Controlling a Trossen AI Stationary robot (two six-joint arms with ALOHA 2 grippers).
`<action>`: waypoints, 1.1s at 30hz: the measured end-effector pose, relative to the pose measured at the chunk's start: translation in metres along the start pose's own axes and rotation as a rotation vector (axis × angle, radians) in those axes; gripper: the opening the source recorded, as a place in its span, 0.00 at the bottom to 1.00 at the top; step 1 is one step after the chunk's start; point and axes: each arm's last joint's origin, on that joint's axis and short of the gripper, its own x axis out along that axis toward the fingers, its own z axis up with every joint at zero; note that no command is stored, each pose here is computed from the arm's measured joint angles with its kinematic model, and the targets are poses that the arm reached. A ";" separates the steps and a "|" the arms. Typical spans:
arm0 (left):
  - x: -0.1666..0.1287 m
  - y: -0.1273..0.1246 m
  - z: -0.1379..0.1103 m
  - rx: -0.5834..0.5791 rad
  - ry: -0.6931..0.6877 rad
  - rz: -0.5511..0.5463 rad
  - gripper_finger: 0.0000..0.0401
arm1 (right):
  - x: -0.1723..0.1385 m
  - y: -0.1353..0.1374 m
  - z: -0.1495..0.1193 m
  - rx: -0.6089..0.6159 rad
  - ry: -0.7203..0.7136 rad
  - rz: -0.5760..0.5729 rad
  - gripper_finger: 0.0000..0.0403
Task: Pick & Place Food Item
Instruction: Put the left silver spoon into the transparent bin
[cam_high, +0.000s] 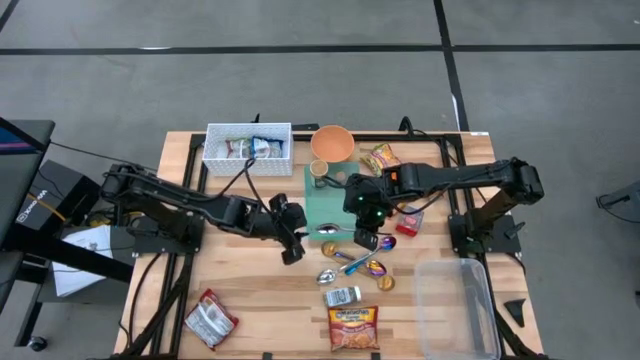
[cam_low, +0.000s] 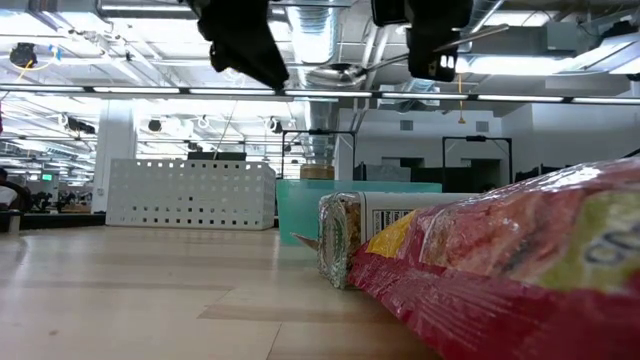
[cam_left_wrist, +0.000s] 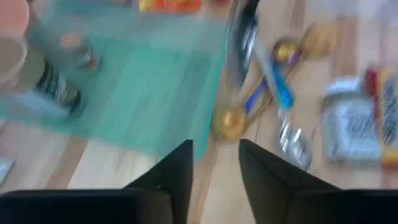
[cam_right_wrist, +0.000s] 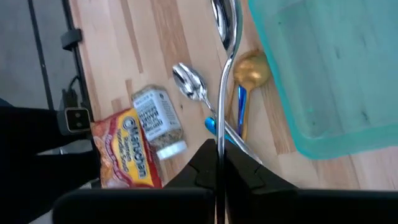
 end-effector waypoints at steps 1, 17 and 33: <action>-0.003 0.001 -0.005 0.016 0.029 0.009 0.33 | 0.000 0.000 -0.001 0.002 0.009 -0.004 0.01; -0.043 0.023 -0.010 0.009 0.012 0.106 0.48 | -0.067 0.011 -0.054 0.085 0.037 -0.081 0.00; -0.027 0.045 -0.075 -0.270 -0.167 0.038 0.40 | -0.111 0.063 -0.149 0.022 0.164 -0.029 0.00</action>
